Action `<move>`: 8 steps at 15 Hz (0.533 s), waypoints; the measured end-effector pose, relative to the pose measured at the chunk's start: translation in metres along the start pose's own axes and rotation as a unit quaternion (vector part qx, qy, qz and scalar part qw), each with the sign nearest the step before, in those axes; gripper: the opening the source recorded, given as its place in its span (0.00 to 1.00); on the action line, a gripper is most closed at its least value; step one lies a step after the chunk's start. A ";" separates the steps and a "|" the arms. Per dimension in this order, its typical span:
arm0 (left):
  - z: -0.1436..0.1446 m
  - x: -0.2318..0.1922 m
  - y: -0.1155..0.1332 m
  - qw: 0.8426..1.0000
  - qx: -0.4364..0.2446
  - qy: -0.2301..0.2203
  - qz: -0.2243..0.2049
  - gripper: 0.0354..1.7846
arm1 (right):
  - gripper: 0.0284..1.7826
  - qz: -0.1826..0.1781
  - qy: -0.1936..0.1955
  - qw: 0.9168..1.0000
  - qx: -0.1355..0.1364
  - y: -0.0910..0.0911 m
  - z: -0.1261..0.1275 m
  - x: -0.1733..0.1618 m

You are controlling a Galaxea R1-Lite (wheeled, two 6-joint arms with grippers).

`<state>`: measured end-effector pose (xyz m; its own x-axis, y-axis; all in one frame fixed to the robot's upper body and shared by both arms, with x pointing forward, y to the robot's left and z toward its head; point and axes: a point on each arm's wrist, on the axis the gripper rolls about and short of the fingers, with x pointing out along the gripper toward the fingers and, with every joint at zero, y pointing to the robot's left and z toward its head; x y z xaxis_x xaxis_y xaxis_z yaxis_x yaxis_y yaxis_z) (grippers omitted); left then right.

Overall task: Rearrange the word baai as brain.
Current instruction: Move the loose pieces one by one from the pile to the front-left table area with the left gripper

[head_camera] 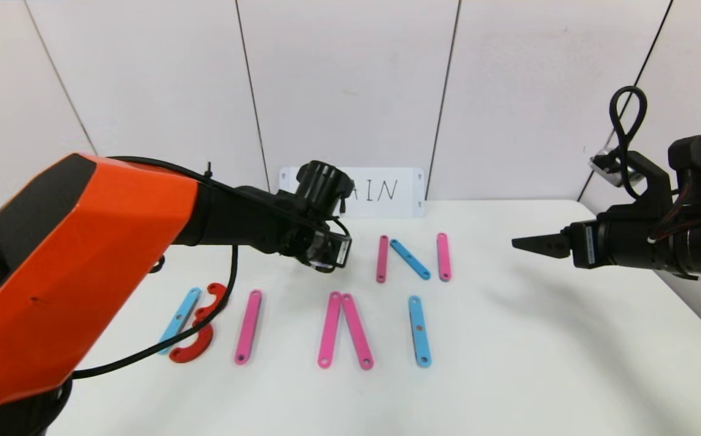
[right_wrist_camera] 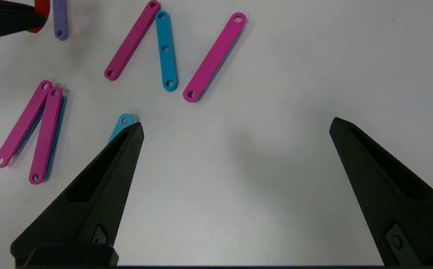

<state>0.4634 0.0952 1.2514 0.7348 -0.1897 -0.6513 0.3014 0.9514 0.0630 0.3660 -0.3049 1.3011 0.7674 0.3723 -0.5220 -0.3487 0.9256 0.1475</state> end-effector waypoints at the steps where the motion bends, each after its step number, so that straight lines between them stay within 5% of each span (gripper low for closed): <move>1: -0.002 -0.008 0.005 1.000 0.011 0.004 -0.011 0.16 | 0.98 0.000 0.000 1.000 0.000 0.000 0.000 0.000; 8: -0.033 -0.040 0.035 0.992 0.114 0.053 -0.020 0.16 | 0.98 0.000 0.003 1.000 0.001 -0.001 0.000 0.002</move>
<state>0.4242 0.1441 1.2549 0.6553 -0.1874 -0.7318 0.4667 0.8621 0.1972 0.3678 -0.3047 1.2994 0.7642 0.3720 -0.5269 -0.3482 0.9256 0.1484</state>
